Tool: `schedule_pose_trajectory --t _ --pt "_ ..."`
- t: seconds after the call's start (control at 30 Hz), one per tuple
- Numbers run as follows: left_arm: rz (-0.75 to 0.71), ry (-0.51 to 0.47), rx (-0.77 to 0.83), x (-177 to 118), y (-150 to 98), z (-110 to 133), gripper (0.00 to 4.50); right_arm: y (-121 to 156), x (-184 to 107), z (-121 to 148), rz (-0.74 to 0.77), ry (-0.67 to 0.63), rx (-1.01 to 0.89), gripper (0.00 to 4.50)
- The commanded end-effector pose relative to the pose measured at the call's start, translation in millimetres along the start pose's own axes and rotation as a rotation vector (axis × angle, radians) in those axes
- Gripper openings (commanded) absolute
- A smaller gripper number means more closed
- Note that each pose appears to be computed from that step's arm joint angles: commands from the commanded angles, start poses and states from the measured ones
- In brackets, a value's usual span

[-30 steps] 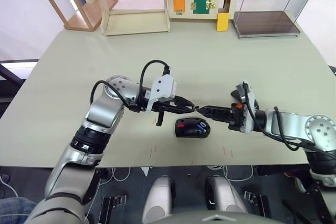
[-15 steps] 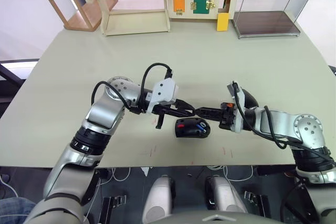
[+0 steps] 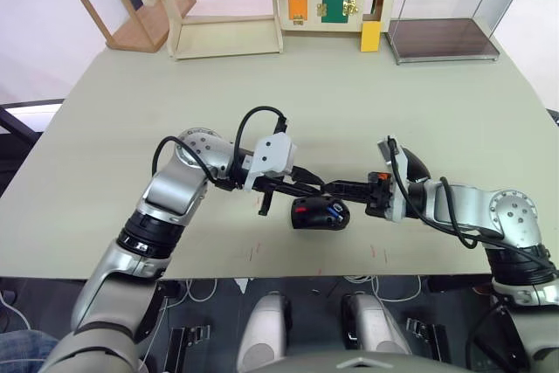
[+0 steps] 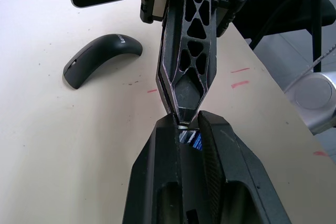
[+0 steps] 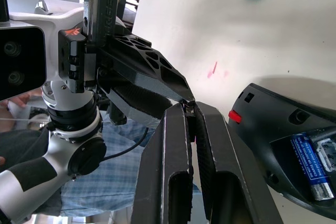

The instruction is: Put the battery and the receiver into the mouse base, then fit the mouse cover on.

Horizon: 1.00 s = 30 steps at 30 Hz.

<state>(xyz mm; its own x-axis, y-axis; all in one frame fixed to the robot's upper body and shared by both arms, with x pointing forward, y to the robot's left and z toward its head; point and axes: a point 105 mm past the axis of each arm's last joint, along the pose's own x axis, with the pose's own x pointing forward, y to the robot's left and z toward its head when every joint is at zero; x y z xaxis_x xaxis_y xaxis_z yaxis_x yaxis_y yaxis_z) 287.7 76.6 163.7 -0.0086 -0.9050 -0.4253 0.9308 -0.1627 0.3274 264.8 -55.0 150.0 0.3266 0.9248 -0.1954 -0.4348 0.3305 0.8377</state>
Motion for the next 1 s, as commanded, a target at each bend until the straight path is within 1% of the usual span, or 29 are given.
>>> schedule_pose_trajectory --t 0.03,0.23,0.33,0.5,0.53,0.57,0.6,0.67,0.73,0.77,0.8,1.0 --pt "0.022 0.023 0.016 -7.1 2.4 -0.8 0.03 13.1 -6.2 5.4 0.070 -0.016 -0.024 0.04" --pt "0.016 0.025 0.018 -7.7 0.9 -2.2 0.03 14.5 -7.0 6.3 0.090 -0.020 -0.019 0.04" --pt "-0.013 0.013 0.007 -7.6 -3.0 -1.4 0.03 13.9 -7.6 8.0 0.088 -0.025 -0.018 0.04" --pt "-0.018 0.000 0.009 -8.5 -4.8 -1.8 0.03 13.9 -7.8 9.0 0.088 -0.030 -0.016 0.04" --pt "-0.019 -0.003 0.012 -8.6 -5.3 -2.3 1.10 13.8 -7.9 9.1 0.087 -0.031 -0.016 0.00" --pt "-0.019 -0.006 0.015 -8.6 -5.6 -2.5 1.39 13.7 -8.0 9.2 0.086 -0.031 -0.016 0.00" --pt "-0.021 -0.008 0.017 -8.7 -5.9 -2.6 2.05 13.8 -8.2 9.4 0.087 -0.032 -0.016 0.00" --pt "-0.029 -0.009 0.021 -9.3 -7.4 -3.6 2.77 13.9 -8.6 9.9 0.087 -0.033 -0.018 0.00" --pt "-0.030 -0.012 0.021 -9.6 -7.9 -4.2 3.78 13.5 -9.7 10.5 0.086 -0.034 -0.019 0.00" --pt "-0.025 -0.012 0.018 -9.8 -7.4 -4.8 4.19 13.4 -10.2 10.7 0.085 -0.034 -0.020 0.00" --pt "-0.022 -0.011 0.016 -10.1 -7.1 -5.6 4.46 13.4 -10.5 11.0 0.085 -0.035 -0.020 0.00" --pt "-0.005 -0.010 0.009 -12.4 -4.5 -7.7 4.46 14.3 -10.5 11.5 0.089 -0.036 -0.023 0.00"
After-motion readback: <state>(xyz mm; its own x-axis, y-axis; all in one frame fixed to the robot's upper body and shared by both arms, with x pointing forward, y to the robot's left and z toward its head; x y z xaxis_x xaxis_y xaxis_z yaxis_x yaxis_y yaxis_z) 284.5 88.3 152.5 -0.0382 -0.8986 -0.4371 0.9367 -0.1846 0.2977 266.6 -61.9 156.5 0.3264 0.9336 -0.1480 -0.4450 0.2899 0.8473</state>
